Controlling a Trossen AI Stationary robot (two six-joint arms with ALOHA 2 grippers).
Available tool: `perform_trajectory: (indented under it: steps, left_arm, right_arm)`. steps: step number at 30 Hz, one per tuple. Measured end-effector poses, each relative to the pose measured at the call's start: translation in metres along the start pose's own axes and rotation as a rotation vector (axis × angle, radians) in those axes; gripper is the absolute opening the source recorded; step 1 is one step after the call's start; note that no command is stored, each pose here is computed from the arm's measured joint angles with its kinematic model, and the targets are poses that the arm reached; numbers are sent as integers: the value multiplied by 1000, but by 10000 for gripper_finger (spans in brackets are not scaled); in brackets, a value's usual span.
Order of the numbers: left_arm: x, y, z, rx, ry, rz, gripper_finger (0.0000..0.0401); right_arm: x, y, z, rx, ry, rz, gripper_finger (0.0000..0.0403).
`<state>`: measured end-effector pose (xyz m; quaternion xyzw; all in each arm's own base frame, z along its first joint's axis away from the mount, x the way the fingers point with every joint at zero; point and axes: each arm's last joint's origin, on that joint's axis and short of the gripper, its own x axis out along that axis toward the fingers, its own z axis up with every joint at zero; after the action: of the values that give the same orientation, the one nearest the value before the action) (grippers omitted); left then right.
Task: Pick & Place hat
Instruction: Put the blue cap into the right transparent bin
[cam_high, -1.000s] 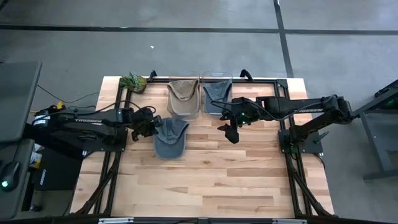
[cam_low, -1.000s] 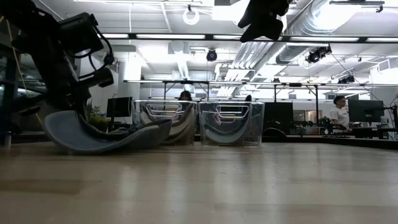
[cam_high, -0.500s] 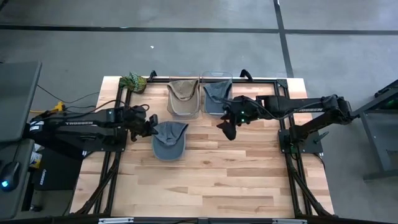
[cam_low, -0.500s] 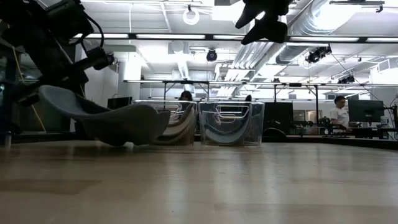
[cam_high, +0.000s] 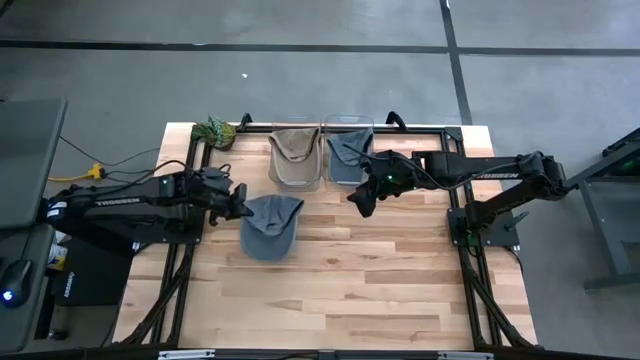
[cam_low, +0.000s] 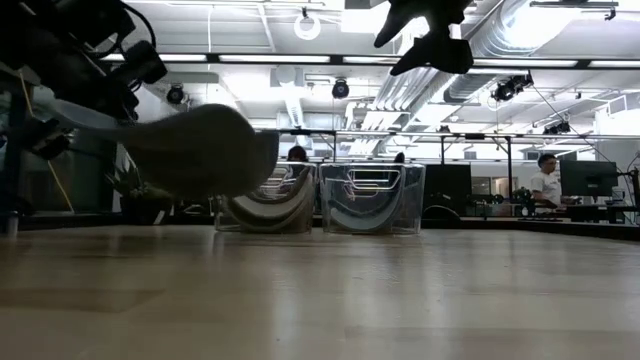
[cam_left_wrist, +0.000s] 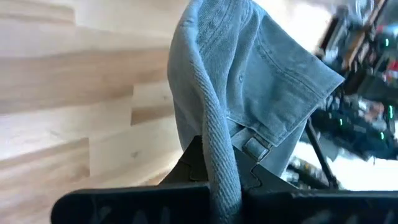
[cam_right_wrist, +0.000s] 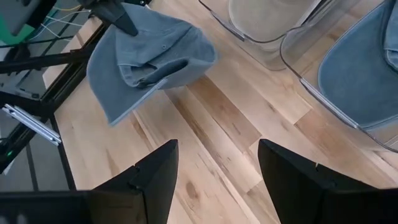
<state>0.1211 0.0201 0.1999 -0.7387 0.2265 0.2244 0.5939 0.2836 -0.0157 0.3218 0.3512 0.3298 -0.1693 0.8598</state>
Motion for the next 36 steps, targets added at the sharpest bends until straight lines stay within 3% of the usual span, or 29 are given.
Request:
perform_trajectory:
  steps: [8, 16, 20, 30, 36]
  left_arm:
    - [-5, -4, -3, 80, 50, -67, 0]
    - [-7, -11, -2, 207, 0, -144, 0]
    - [-7, -12, -1, 275, -60, -155, 0]
    - [-12, -30, -1, 437, -175, -325, 0]
    - [-15, -38, 2, 486, -324, -388, 0]
  right_arm:
    - [0, 0, 1, 97, -25, -17, 216]
    - [0, -1, 2, 185, -50, -34, 216]
    - [0, 0, 1, 207, -64, -44, 216]
    - [0, -1, 3, 232, -98, -66, 216]
    - [-1, 4, 8, 232, -152, -17, 216]
